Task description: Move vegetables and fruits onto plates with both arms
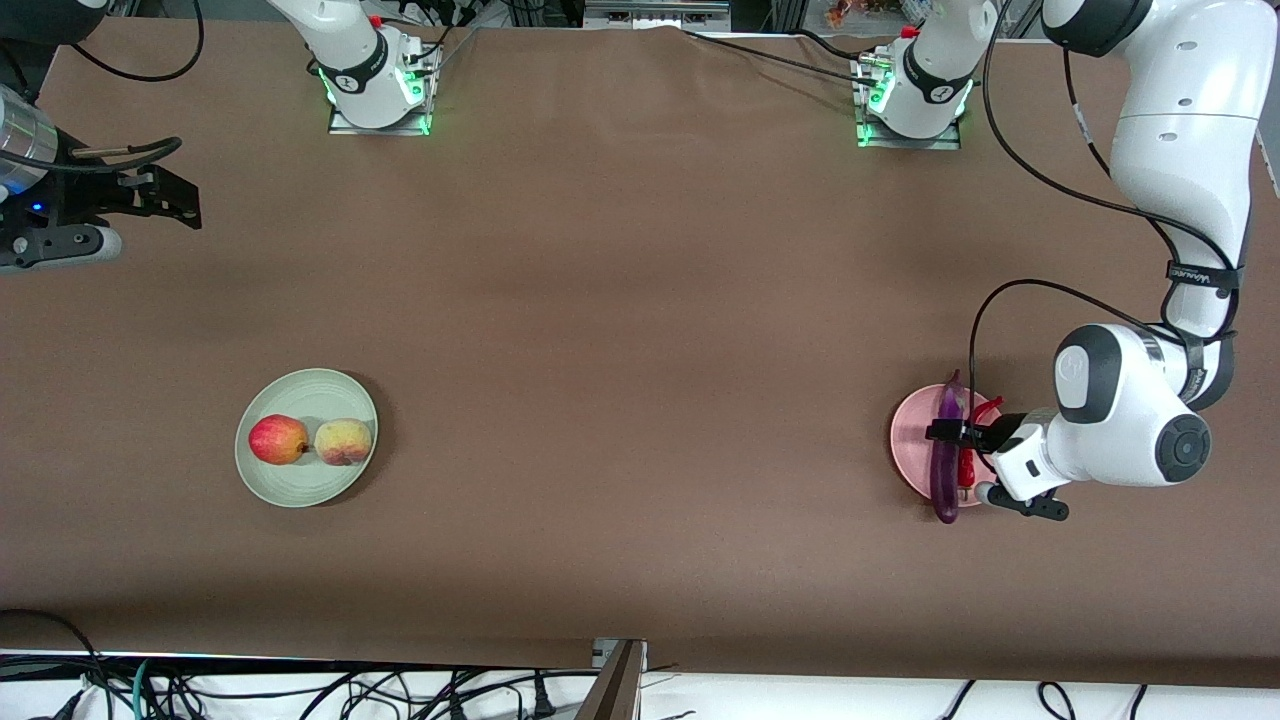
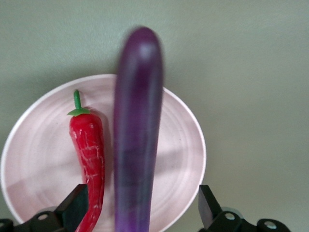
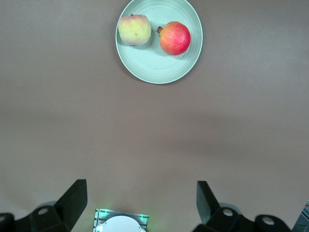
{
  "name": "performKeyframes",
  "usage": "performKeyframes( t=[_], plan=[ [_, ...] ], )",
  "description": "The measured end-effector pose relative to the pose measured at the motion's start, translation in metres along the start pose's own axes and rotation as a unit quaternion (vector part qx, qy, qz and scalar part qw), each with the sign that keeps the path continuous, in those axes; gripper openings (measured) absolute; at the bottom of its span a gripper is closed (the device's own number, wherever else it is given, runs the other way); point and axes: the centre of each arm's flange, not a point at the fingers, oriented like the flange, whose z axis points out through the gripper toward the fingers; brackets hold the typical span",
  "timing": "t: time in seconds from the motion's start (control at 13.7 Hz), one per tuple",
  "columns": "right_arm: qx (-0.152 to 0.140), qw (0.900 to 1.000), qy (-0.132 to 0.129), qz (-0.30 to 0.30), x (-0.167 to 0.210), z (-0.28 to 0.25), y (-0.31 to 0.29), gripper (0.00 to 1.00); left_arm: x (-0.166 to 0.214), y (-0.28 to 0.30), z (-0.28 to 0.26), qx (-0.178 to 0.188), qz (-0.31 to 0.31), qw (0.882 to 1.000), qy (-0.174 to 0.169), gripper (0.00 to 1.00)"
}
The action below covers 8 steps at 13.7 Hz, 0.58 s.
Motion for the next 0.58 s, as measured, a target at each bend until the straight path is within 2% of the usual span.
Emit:
performKeyframes(
  t=[0.37, 0.58],
  plan=[
    [0.001, 1.0, -0.003, 0.0, 0.002, 0.003, 0.001, 1.0, -0.021, 0.048, -0.126, 0.022, 0.028, 0.998, 0.044, 1.0],
    [0.001, 1.0, -0.003, 0.0, 0.005, 0.004, 0.001, 1.0, -0.051, 0.074, -0.2, 0.054, 0.043, 0.996, 0.05, 1.0]
  ],
)
